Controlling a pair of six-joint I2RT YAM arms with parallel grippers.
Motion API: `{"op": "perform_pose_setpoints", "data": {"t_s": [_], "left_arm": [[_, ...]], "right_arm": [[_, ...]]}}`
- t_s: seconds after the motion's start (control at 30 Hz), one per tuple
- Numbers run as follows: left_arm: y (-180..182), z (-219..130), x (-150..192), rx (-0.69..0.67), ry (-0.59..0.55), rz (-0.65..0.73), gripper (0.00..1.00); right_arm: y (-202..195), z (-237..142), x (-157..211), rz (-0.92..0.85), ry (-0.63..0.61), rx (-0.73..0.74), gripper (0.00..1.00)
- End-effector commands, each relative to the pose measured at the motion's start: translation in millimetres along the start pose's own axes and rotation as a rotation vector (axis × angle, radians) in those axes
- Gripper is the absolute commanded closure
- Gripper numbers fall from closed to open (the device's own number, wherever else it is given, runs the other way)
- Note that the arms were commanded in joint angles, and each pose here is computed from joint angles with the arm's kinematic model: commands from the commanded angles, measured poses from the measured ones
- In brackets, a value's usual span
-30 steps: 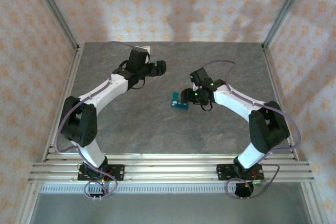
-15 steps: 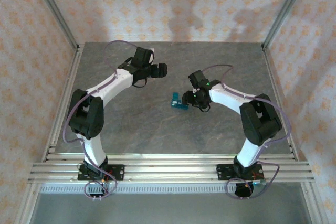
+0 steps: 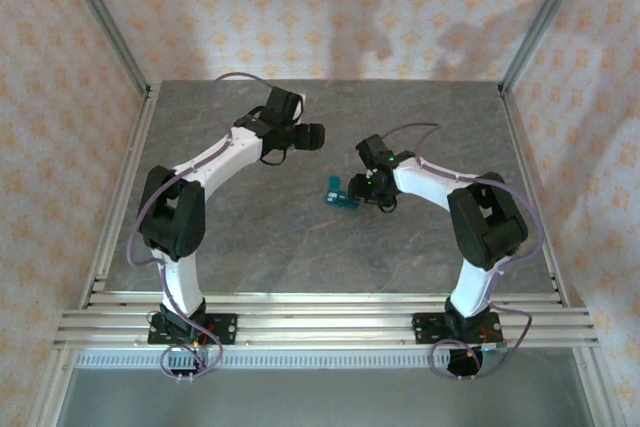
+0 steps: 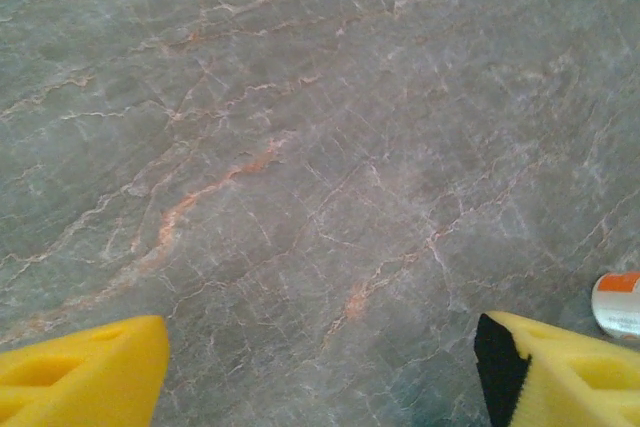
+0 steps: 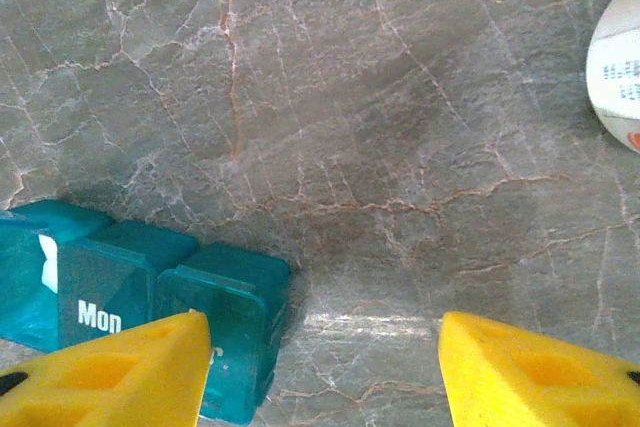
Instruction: Sort the pills into containers
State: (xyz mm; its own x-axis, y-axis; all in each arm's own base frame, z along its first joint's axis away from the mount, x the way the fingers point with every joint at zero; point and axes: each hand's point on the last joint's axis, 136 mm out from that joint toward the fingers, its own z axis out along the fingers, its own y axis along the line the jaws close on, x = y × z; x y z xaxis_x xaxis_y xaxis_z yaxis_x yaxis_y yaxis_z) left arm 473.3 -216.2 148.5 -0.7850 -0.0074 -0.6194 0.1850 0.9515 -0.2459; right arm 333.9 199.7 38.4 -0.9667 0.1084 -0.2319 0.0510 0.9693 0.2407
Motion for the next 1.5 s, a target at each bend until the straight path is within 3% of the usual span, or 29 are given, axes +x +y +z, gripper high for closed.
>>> {"op": "perform_pose_setpoints", "data": {"t_s": [0.0, 0.17, 0.33, 0.83, 1.47], "left_arm": [[-2, 11, 11, -0.034, 0.062, 0.052, 0.28], [-12, 24, 20, -0.001, 0.113, 0.064, 0.7], [-20, 37, 28, 0.028, 0.15, 0.059, 1.0], [-50, 71, 69, 0.087, 0.319, 0.099, 1.0], [-67, 51, 83, 0.161, 0.351, 0.102, 1.0]], "right_arm": [[-10, 3, -2, 0.006, -0.001, 0.051, 0.4], [-12, 6, 0, 0.008, 0.009, 0.058, 0.41], [-13, 7, 2, 0.011, 0.013, 0.06, 0.41], [-17, 12, 4, 0.017, 0.024, 0.078, 0.42], [-20, 11, 4, 0.026, 0.024, 0.096, 0.43]]}}
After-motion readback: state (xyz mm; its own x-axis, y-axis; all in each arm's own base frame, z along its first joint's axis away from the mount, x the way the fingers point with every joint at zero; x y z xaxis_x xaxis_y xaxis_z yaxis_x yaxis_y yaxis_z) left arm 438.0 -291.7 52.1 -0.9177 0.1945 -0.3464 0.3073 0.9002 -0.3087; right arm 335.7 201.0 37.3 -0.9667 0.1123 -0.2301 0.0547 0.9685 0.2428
